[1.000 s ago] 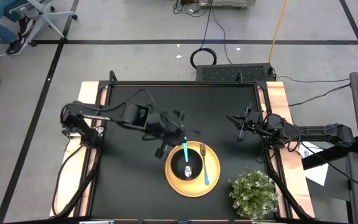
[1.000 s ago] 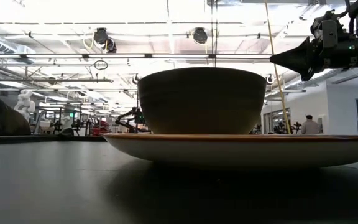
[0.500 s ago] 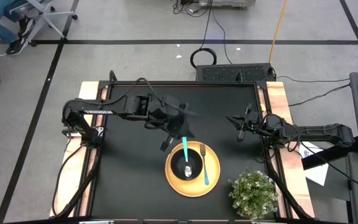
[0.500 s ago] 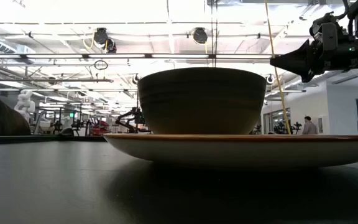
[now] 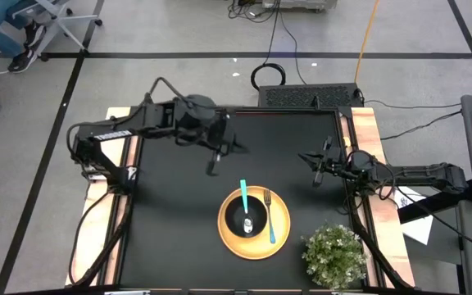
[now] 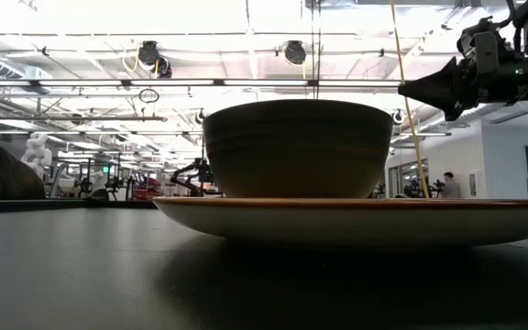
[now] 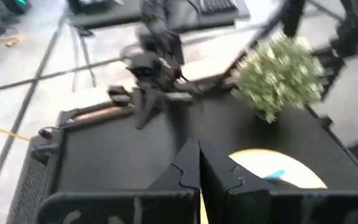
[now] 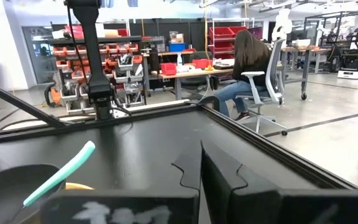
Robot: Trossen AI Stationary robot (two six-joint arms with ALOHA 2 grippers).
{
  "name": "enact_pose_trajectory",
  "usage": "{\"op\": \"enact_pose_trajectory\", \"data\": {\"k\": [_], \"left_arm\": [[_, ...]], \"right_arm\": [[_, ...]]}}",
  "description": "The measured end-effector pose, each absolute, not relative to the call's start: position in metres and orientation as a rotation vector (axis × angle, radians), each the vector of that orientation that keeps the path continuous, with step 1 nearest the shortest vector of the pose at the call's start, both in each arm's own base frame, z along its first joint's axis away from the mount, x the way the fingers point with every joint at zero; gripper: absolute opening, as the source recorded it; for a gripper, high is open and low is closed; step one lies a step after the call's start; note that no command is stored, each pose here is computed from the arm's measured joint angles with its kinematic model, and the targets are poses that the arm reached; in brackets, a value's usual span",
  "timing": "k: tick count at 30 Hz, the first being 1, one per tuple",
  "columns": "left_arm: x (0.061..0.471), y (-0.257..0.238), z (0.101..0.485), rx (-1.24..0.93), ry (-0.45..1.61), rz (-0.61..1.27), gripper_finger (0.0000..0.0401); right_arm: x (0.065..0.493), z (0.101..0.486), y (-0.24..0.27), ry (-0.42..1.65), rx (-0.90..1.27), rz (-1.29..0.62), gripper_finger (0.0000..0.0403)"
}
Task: Pick and place plate/cup/fork/spoon on tray
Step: Return to Home Position
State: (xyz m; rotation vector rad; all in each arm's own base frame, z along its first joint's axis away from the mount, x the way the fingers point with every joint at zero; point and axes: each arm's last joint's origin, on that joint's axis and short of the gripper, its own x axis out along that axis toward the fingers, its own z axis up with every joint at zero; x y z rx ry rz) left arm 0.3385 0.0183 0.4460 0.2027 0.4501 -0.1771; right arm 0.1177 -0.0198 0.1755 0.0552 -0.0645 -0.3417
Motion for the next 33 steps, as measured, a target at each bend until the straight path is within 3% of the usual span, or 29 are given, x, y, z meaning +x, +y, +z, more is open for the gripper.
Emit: {"op": "enact_pose_trajectory", "data": {"k": [15, 25, 33], "left_arm": [[0.325, 0.066, 0.449, 0.153, 0.414, -0.025, 0.0], [0.245, 0.08, 0.493, 0.16, 0.335, 0.195, 0.0], [0.195, 0.084, 0.467, 0.089, 0.388, 0.3, 0.0001]], "right_arm": [[0.118, 0.175, -0.02, -0.064, 0.07, -0.341, 0.0], [0.118, 0.175, -0.02, -0.059, 0.07, -0.34, 0.0], [0.118, 0.175, -0.02, -0.068, 0.074, -0.339, 0.0]]}}
